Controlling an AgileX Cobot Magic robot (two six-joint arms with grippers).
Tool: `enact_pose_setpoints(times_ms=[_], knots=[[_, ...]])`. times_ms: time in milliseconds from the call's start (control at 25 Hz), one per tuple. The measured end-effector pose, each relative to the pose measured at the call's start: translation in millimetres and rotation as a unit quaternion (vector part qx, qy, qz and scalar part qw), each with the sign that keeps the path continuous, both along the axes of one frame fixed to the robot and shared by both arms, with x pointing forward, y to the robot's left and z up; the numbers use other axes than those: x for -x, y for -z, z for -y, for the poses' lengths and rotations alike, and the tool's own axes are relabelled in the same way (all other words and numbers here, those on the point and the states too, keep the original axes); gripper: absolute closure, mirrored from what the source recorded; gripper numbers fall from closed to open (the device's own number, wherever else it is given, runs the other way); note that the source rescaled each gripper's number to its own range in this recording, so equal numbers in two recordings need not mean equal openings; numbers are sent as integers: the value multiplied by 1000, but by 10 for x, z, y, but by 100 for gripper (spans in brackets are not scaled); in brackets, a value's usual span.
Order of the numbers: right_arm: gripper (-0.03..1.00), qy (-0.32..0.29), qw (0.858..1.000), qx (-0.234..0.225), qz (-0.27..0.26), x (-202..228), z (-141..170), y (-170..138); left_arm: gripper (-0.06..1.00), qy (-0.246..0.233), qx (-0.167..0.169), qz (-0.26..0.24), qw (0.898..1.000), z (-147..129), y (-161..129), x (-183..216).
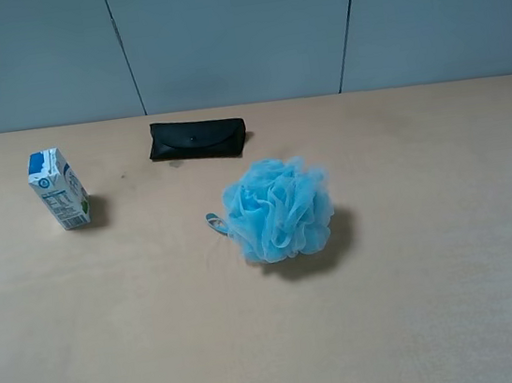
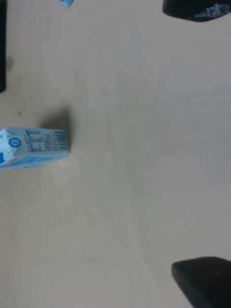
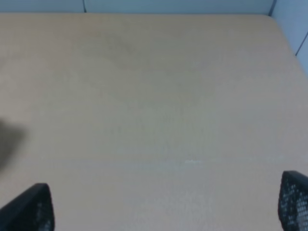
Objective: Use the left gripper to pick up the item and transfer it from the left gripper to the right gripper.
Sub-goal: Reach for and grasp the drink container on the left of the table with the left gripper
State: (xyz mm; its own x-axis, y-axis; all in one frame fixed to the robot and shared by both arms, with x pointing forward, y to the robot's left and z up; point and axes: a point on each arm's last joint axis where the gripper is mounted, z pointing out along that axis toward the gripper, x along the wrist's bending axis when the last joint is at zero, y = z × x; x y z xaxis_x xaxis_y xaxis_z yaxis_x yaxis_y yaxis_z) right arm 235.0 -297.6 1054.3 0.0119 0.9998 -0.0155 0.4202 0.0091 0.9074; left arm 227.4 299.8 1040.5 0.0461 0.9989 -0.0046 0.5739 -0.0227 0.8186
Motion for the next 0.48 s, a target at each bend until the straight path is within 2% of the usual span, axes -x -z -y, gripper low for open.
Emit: enact_pose_setpoints(times_ms=[480], knots=[[-3, 0, 1000, 0, 0, 0, 0, 0, -3, 0, 0, 0, 1000, 0, 0, 0]])
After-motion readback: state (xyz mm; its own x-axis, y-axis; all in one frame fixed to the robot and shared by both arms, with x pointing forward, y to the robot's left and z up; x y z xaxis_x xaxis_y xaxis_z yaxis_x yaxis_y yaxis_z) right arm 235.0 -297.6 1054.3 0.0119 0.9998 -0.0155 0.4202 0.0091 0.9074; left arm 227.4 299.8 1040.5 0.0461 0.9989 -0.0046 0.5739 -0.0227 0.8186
